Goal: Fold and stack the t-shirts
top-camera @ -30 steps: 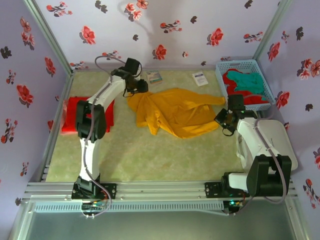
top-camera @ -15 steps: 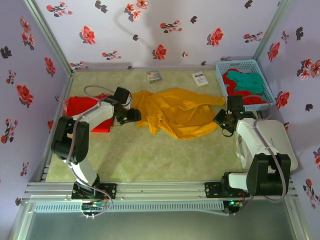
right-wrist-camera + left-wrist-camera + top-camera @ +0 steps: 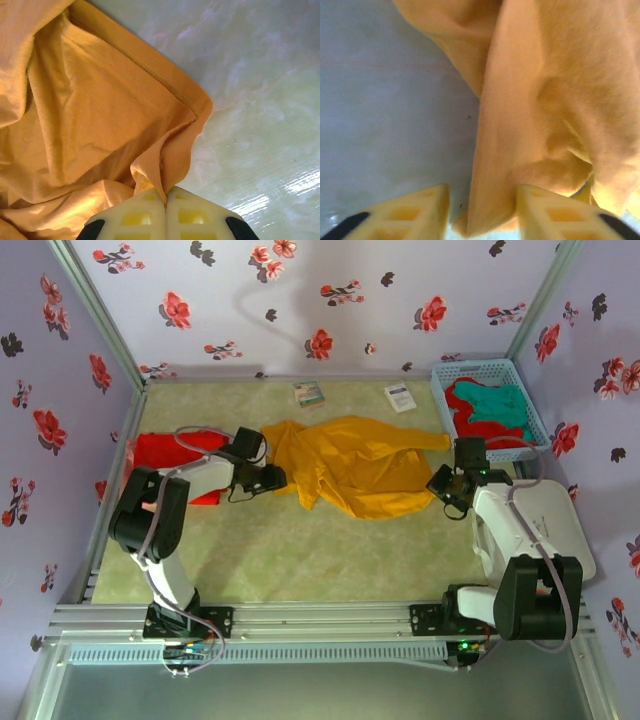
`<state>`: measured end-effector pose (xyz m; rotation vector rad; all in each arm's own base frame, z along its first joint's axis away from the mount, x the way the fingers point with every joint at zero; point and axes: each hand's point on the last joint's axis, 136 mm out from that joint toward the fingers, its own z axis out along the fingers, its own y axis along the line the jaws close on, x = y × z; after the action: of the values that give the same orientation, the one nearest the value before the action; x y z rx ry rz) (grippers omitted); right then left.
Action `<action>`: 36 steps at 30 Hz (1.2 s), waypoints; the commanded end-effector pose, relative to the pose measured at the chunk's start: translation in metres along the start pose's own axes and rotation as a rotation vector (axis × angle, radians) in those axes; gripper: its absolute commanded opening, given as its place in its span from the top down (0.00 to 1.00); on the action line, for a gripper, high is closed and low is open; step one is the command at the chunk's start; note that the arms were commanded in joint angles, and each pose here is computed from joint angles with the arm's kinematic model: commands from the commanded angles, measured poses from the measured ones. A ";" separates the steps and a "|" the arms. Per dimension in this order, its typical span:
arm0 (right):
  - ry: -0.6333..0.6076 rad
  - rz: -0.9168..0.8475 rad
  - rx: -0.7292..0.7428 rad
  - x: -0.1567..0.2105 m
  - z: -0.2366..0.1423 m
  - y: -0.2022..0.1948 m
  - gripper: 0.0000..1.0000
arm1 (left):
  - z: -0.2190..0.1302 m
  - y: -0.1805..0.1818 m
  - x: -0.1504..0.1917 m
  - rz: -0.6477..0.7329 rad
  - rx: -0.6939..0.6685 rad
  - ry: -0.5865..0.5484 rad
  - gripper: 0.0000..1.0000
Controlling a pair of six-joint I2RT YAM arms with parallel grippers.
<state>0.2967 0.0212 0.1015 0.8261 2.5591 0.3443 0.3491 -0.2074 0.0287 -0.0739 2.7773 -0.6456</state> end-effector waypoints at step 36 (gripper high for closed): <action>-0.014 0.024 0.236 0.031 -0.028 -0.070 1.00 | -0.195 0.045 0.172 -0.439 -0.003 -0.064 1.00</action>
<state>0.2376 -0.0091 0.0980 0.9118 2.5972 0.1220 0.1516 -0.1192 0.1477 -0.4843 2.6639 -0.7803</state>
